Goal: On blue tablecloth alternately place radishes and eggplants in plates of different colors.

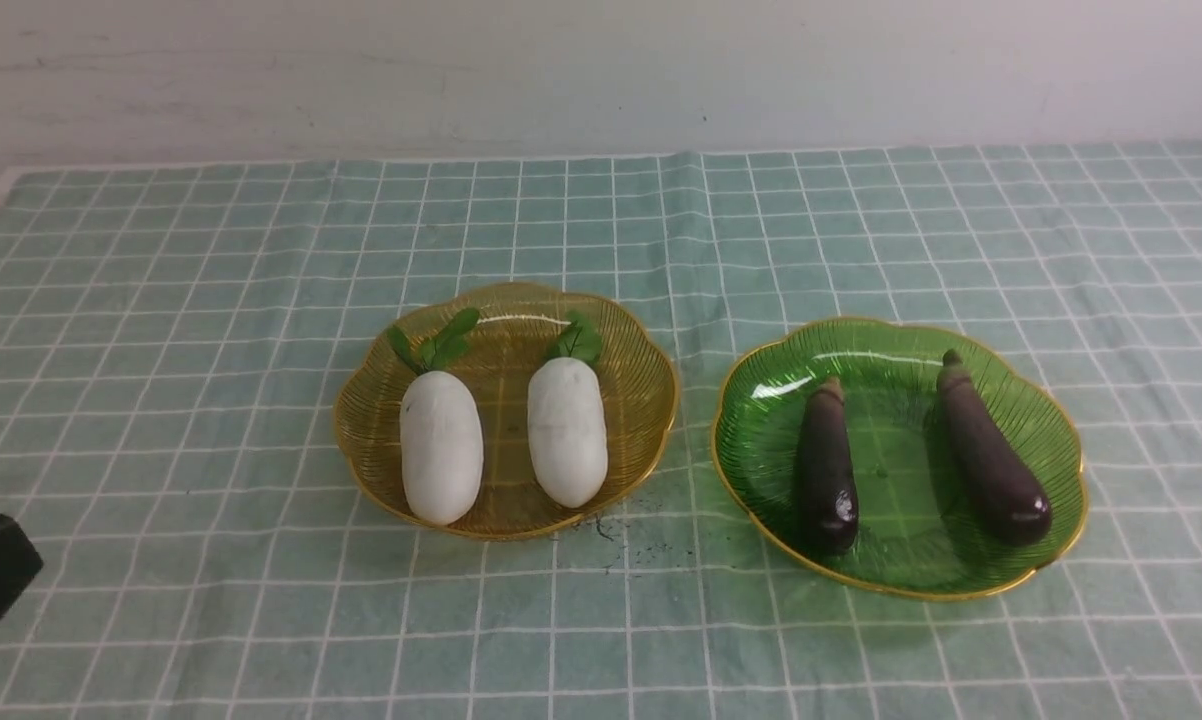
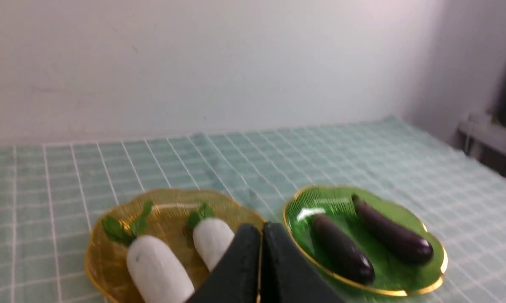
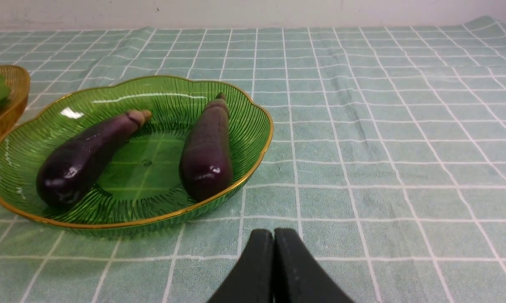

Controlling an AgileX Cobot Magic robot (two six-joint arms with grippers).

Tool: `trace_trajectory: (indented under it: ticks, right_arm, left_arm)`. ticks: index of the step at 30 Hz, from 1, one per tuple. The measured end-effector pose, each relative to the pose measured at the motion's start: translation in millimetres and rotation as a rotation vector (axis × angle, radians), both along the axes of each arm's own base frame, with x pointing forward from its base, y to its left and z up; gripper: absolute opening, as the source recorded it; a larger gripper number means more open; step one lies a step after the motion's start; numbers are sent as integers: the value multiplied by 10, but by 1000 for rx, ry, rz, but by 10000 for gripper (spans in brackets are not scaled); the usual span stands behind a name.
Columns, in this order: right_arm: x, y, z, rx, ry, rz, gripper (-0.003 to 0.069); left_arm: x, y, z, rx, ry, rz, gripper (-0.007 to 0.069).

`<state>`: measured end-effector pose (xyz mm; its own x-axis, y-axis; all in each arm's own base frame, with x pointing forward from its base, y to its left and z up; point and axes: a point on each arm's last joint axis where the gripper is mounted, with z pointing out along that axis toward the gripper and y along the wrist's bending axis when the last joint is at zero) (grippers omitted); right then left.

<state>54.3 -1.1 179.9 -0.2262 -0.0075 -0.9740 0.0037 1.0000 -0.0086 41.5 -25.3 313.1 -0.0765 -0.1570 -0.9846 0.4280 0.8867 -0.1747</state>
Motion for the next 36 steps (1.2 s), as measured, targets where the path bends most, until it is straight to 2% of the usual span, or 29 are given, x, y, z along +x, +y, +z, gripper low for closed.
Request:
trace_trajectory:
  ticks: [4, 7, 12, 18, 23, 24, 27, 36]
  right_arm:
    - [0, 0, 0, 0, 0, 0, -15]
    - [0, 0, 0, 0, 0, 0, -15]
    - [0, 0, 0, 0, 0, 0, -15]
    - [0, 0, 1, 0, -1, 0, -15]
    - [0, 0, 1, 0, -1, 0, -15]
    - [0, 0, 1, 0, -1, 0, -15]
    - [0, 0, 1, 0, -1, 0, -15]
    - [0, 0, 1, 0, -1, 0, -15]
  left_arm:
    - [63, 16, -226, -32, -39, 39, -8]
    - [125, 1, -477, -13, 19, 47, -8]
    - [174, -17, -879, 39, 132, 46, -8]
    - [151, 10, -1164, 145, 142, 59, -8]
    - [112, 69, -1226, 181, 119, 124, -8]
    - [114, 106, -1282, 182, 134, 182, -8]
    - [122, 145, -1344, 191, 165, 246, -8]
    - [107, 177, -1422, 241, 241, 278, -8]
